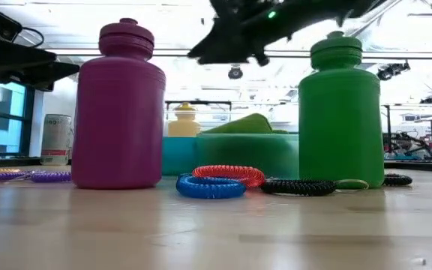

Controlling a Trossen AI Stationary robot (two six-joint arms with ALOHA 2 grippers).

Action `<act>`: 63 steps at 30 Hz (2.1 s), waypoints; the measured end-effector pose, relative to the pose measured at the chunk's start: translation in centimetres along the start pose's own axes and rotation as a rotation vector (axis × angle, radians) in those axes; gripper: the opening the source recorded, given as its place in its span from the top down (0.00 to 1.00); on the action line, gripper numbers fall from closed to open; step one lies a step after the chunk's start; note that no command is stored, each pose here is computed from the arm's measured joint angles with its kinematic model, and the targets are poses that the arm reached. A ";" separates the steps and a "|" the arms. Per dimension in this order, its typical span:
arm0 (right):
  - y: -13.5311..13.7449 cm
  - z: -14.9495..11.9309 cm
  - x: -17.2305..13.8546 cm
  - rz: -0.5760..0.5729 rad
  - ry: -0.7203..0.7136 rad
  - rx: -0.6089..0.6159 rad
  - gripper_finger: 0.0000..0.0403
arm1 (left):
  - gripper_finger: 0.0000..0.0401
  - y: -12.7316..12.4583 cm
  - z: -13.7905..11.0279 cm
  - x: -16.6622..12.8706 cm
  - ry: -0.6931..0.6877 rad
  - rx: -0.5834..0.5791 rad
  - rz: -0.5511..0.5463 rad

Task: Pick & Place Sports Items
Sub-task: Put the green tumbler into the transparent bin

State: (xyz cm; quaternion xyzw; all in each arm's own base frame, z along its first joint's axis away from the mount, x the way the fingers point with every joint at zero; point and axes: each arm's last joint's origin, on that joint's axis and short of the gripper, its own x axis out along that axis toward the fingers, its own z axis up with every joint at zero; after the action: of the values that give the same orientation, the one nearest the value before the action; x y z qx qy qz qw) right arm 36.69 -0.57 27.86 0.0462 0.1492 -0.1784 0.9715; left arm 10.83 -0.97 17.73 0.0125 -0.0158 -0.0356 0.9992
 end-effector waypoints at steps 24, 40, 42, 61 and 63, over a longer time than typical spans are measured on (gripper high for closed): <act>-1.5 -0.7 -13.9 -0.071 0.559 0.150 0.64 | 0.41 0.0 0.0 0.0 0.000 0.000 0.000; 1.5 -4.5 -15.0 -0.059 0.869 -0.015 0.64 | 0.41 0.0 0.0 0.0 0.000 0.000 0.000; 2.3 -4.9 -14.8 -0.037 0.877 -0.059 0.64 | 0.41 0.0 0.0 0.0 0.000 0.000 0.000; 4.9 -10.5 -14.2 0.108 1.171 -0.145 0.64 | 0.41 0.0 0.0 0.0 0.000 0.000 0.000; 4.4 -11.7 -14.3 0.092 1.219 -0.137 0.64 | 0.41 0.0 0.0 0.0 0.000 0.000 0.000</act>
State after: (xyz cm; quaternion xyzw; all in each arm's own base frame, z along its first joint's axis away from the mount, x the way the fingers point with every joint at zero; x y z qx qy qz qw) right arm 22.34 10.00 21.31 0.0837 0.6868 -0.0677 0.7189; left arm 10.83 -0.97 17.73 0.0124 -0.0159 -0.0356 0.9992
